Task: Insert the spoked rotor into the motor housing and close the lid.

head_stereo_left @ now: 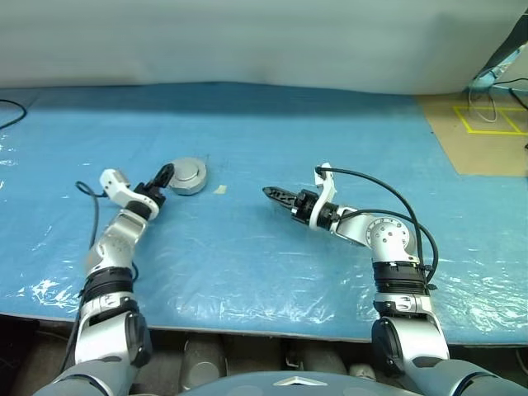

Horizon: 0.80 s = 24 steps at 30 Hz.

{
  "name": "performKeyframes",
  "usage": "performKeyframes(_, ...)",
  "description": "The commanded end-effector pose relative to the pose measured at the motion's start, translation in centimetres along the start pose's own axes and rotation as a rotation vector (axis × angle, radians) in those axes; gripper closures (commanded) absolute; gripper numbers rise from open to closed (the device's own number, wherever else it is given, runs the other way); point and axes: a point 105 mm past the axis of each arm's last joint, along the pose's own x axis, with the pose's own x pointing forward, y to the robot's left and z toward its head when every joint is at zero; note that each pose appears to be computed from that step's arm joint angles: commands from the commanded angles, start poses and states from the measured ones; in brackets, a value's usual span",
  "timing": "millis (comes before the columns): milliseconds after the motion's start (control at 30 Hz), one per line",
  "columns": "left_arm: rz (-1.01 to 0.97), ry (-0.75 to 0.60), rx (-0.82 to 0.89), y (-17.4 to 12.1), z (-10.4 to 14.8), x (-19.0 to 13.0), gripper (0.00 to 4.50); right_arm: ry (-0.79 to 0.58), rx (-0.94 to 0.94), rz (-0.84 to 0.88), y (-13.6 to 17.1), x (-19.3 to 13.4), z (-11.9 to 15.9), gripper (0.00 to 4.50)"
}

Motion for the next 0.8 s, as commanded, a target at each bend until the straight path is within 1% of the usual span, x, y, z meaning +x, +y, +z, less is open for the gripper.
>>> performKeyframes(33, -0.106, -0.014, 0.157, -2.8, 1.1, -0.8, 0.04, -0.036, -0.089, 0.03, 1.0, -0.1, 1.0, 1.39)
performKeyframes(100, -0.164, 0.021, 0.266, -4.6, 0.1, -1.5, 0.04, -0.035, -0.194, 0.01, 1.2, -0.3, 1.1, 1.39)
performKeyframes(167, -0.271, 0.054, 0.424, -7.2, -1.3, -2.7, 0.04, -0.064, -0.35, -0.047, 1.0, -0.9, 2.0, 1.39)
performKeyframes(267, -0.454, 0.098, 0.644, -10.9, -3.7, -4.9, 0.04, -0.158, -0.542, -0.154, 0.6, -2.3, 4.2, 1.39)
performKeyframes(367, -0.593, 0.123, 0.778, -13.4, -5.8, -7.4, 0.04, -0.2, -0.829, -0.249, 1.1, -3.9, 5.4, 1.39)
performKeyframes(400, -0.635, 0.122, 0.801, -14.1, -6.2, -8.1, 0.04, -0.206, -0.894, -0.285, 1.1, -4.4, 5.6, 1.39)
performKeyframes(433, -0.658, 0.121, 0.841, -14.3, -6.5, -8.7, 0.04, -0.225, -0.927, -0.336, 0.8, -5.0, 5.9, 1.39)
performKeyframes(500, -0.656, 0.117, 0.866, -14.0, -6.6, -8.9, 0.04, -0.252, -0.99, -0.444, 0.0, -6.2, 6.2, 1.39)
performKeyframes(567, -0.617, 0.138, 0.864, -12.9, -6.7, -8.7, 0.04, -0.248, -1.075, -0.516, -0.8, -7.0, 5.7, 1.39)
performKeyframes(633, -0.59, 0.183, 0.934, -11.1, -7.7, -8.6, 0.04, -0.263, -0.989, -0.638, -3.1, -8.3, 4.6, 1.39)
performKeyframes(667, -0.569, 0.197, 0.937, -10.3, -8.1, -8.5, 0.04, -0.258, -0.981, -0.679, -3.9, -8.7, 4.0, 1.39)
performKeyframes(733, -0.543, 0.202, 0.92, -9.5, -8.4, -8.3, 0.04, -0.254, -0.997, -0.704, -4.4, -8.8, 3.0, 1.39)
performKeyframes(800, -0.503, 0.193, 0.887, -8.8, -8.4, -8.0, 0.04, -0.271, -0.98, -0.724, -4.5, -8.9, 2.7, 1.39)
